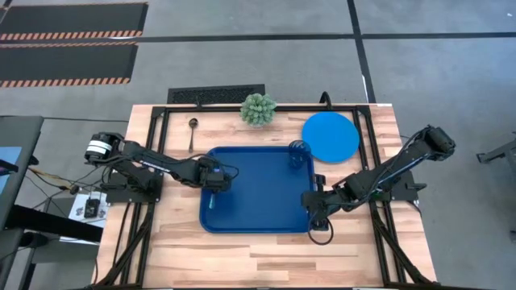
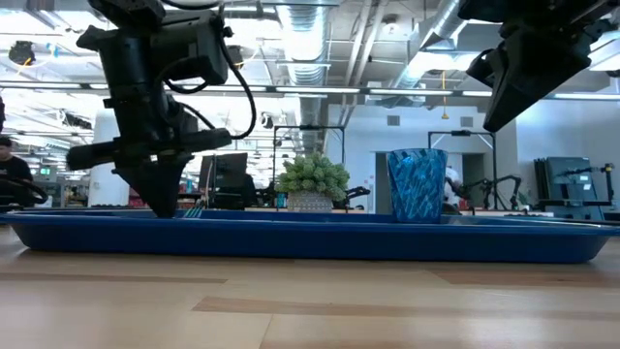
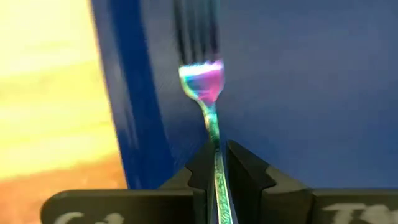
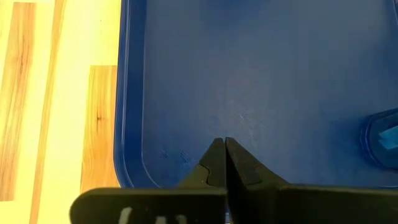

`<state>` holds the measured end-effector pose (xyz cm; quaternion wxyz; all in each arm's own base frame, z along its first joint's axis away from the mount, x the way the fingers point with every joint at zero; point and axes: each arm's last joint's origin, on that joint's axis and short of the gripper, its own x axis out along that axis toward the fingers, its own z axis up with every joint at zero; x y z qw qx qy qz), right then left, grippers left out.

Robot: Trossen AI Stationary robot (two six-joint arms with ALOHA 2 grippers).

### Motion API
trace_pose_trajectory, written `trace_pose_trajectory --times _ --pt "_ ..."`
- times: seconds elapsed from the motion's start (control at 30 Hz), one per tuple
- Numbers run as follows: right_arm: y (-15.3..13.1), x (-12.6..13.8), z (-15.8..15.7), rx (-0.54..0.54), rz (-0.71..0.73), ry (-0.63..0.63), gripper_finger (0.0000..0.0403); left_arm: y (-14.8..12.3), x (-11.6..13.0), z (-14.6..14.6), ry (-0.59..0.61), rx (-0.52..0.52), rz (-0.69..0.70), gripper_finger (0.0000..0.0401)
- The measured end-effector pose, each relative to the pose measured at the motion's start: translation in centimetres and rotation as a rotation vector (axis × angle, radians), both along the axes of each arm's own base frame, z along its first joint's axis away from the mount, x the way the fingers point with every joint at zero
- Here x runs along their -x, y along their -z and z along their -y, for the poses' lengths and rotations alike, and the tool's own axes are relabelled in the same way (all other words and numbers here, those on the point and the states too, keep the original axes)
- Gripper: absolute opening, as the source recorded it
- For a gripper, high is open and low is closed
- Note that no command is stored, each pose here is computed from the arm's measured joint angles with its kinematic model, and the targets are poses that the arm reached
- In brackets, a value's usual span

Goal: Pick and place plate/cup/fork/spoon on tray
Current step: Move the fork to the left side of the blue serving tray, then put the blue plate to the right of the fork on the blue serving tray

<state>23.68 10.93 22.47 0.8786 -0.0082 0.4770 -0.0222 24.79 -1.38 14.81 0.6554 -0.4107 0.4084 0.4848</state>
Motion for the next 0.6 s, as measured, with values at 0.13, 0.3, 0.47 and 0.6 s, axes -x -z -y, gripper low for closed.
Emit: trace_pose_trajectory --times 0.13,0.3,0.47,0.6 --pt "0.0 0.0 0.0 0.002 0.000 -0.002 0.0006 -0.6 -0.4 -0.2 0.163 -0.115 -0.040 0.0027" --pt "0.0 0.0 0.1 0.012 -0.005 -0.013 0.0006 -1.3 -1.3 -0.4 0.327 -0.249 -0.056 0.0027" --pt "0.1 0.1 0.1 0.021 -0.013 -0.026 0.0006 -1.4 -2.1 -0.3 0.594 -0.304 -0.063 0.0027" --pt "0.0 0.1 0.0 0.024 -0.008 -0.038 0.0006 -2.0 -2.5 -0.7 0.773 -0.334 -0.026 0.0008"
